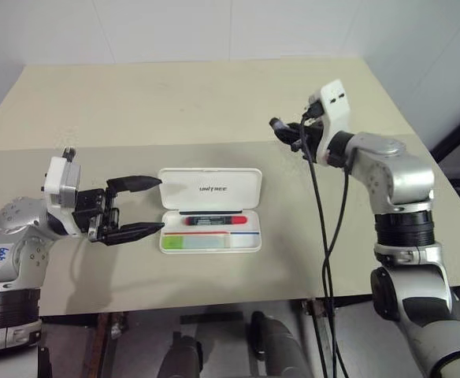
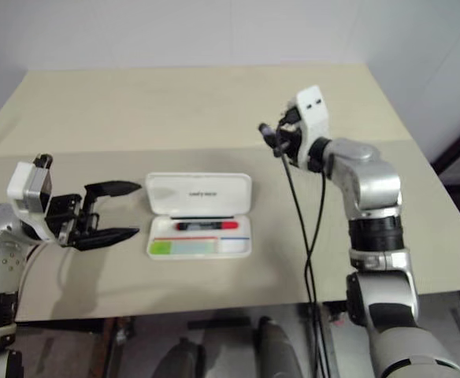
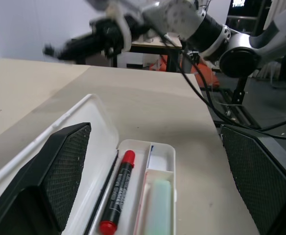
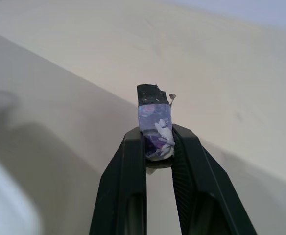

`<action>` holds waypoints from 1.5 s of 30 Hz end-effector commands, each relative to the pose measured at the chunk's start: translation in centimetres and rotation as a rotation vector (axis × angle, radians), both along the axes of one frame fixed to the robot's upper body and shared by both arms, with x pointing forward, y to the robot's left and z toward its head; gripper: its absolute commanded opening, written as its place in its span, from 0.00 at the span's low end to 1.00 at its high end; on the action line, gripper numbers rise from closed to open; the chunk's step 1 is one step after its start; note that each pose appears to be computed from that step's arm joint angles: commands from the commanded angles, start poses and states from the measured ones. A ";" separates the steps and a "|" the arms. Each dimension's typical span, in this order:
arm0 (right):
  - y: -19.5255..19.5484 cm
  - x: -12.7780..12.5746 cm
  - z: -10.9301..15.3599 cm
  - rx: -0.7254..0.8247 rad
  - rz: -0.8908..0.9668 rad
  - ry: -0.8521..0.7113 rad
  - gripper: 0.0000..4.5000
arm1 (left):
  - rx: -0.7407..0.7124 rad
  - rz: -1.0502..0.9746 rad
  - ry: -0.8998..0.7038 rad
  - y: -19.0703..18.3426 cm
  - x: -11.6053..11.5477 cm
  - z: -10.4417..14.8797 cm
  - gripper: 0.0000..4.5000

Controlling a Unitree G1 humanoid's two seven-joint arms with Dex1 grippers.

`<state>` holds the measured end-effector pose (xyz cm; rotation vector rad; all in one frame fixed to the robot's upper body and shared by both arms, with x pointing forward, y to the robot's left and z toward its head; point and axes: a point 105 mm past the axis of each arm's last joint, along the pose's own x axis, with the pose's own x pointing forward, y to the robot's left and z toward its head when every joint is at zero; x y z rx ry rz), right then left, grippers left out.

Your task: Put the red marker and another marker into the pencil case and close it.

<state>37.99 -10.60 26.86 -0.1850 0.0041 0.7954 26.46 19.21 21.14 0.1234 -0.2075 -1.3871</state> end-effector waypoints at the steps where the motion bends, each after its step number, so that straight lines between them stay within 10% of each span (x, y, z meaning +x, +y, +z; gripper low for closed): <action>1: 1.8 -4.3 1.6 -0.021 0.212 -0.030 0.08 | -0.031 -0.040 -0.068 0.1 -1.2 1.1 1.00; 8: 2.6 -10.2 -1.4 -0.167 0.454 0.110 0.08 | -0.010 -0.065 -0.034 0.9 -2.6 -0.1 1.00; 21: 4.2 -9.7 -9.9 -0.418 0.465 0.226 0.08 | 0.106 0.022 -0.008 3.4 -3.6 -2.5 1.00; 40: 5.3 -8.5 -11.1 -0.475 0.511 0.211 0.08 | 0.110 0.076 -0.019 4.0 -4.5 -2.2 1.00; 45: 4.8 -8.8 -11.3 -0.488 0.520 0.225 0.45 | 0.108 0.076 -0.021 3.8 -4.5 -2.2 1.00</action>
